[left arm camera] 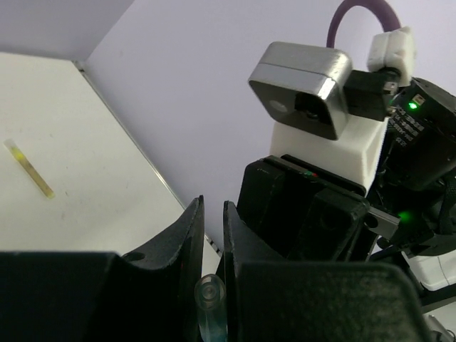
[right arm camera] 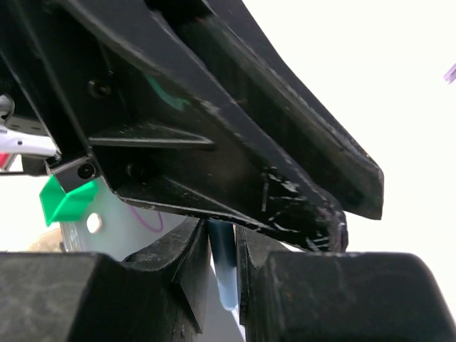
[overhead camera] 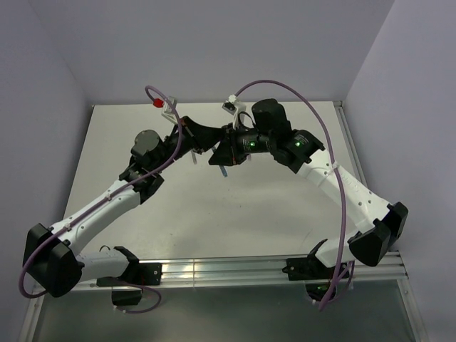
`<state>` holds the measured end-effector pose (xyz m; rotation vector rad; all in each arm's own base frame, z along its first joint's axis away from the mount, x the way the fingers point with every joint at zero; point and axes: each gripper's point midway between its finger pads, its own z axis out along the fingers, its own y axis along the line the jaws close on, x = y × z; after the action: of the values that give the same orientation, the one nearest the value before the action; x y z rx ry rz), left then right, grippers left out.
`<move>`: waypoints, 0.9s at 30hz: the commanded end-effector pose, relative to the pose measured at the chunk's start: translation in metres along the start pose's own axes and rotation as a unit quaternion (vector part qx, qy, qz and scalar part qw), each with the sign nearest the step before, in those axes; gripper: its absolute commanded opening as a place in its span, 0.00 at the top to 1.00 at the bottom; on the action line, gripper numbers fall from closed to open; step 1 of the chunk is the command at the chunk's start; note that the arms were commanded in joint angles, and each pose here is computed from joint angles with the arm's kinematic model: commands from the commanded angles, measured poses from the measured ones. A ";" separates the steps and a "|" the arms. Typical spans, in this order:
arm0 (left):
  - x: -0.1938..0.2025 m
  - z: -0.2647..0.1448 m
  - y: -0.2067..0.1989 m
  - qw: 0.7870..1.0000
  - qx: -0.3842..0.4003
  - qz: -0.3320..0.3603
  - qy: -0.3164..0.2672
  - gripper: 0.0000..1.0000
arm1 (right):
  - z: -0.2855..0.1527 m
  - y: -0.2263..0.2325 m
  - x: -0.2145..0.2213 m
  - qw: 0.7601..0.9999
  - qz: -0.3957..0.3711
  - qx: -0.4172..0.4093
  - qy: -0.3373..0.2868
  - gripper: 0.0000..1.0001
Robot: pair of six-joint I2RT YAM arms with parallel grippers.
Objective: Insert the pens into the pen caps
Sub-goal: Press the pen cap onto the pen.
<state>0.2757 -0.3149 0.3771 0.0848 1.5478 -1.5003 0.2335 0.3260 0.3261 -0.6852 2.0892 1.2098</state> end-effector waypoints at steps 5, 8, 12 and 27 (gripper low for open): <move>0.088 -0.025 0.012 0.974 -0.019 -0.107 0.197 0.99 | -0.040 0.003 -0.137 0.957 -0.083 0.025 -0.277 1.00; 0.080 -0.023 0.021 0.976 -0.037 -0.119 0.176 1.00 | -0.037 0.000 -0.130 0.961 -0.077 0.025 -0.265 1.00; 0.065 -0.015 0.037 0.978 -0.061 -0.136 0.144 1.00 | -0.028 -0.005 -0.116 0.969 -0.065 0.019 -0.237 1.00; 0.066 -0.001 0.068 0.974 -0.100 -0.154 0.131 1.00 | -0.006 -0.023 -0.054 0.990 -0.005 0.007 -0.140 0.87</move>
<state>0.3060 -0.3209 0.3239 -0.1356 1.7900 -1.5850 0.2517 0.3207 0.2901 -0.5295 2.1603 1.2307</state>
